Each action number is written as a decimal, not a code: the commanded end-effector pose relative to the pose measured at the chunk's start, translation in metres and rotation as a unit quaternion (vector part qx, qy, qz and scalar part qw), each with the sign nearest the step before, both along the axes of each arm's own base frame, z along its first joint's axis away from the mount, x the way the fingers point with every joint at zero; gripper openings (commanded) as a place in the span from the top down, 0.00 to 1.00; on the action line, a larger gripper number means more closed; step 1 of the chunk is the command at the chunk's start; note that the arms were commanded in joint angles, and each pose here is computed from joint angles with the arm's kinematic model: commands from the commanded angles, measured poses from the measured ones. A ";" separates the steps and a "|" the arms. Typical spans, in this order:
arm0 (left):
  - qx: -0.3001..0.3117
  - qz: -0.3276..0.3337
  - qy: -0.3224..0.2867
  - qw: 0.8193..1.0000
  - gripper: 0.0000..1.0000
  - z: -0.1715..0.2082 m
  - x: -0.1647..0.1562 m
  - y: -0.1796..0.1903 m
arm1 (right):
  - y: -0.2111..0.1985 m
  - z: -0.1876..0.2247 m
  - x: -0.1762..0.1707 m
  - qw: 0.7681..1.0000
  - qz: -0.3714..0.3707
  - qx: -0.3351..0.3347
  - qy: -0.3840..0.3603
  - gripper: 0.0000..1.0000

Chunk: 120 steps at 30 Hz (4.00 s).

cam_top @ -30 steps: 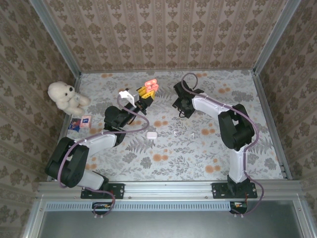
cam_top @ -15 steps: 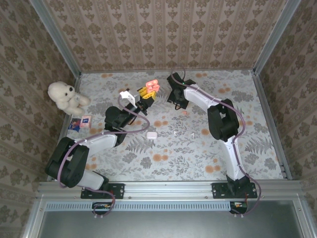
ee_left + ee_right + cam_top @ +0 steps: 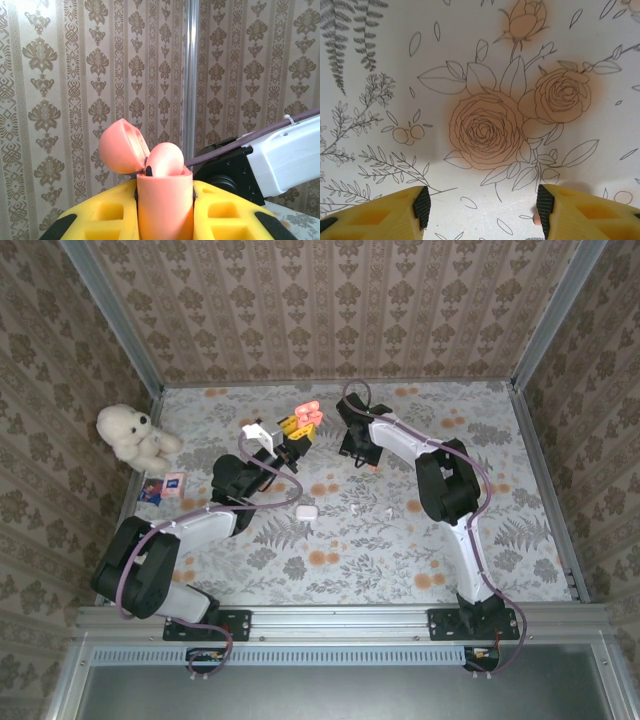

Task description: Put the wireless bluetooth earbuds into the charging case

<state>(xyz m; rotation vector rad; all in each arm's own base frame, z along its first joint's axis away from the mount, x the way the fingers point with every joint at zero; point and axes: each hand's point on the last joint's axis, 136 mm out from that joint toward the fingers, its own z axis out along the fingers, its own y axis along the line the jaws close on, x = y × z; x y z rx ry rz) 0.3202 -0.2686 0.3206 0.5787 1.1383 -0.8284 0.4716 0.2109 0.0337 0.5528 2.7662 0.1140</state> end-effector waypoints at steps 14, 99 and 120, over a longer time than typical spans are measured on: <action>-0.021 -0.007 -0.026 0.999 1.00 0.022 -0.010 0.000 | 0.005 -0.018 -0.039 0.998 0.045 -0.018 0.041 0.39; -0.020 -0.014 -0.028 0.999 1.00 0.024 -0.007 -0.008 | -0.020 0.015 -0.032 0.979 0.200 -0.036 -0.033 0.46; -0.018 -0.013 -0.028 0.999 1.00 0.022 -0.009 -0.007 | -0.026 -0.014 -0.038 0.981 0.187 -0.047 -0.002 0.50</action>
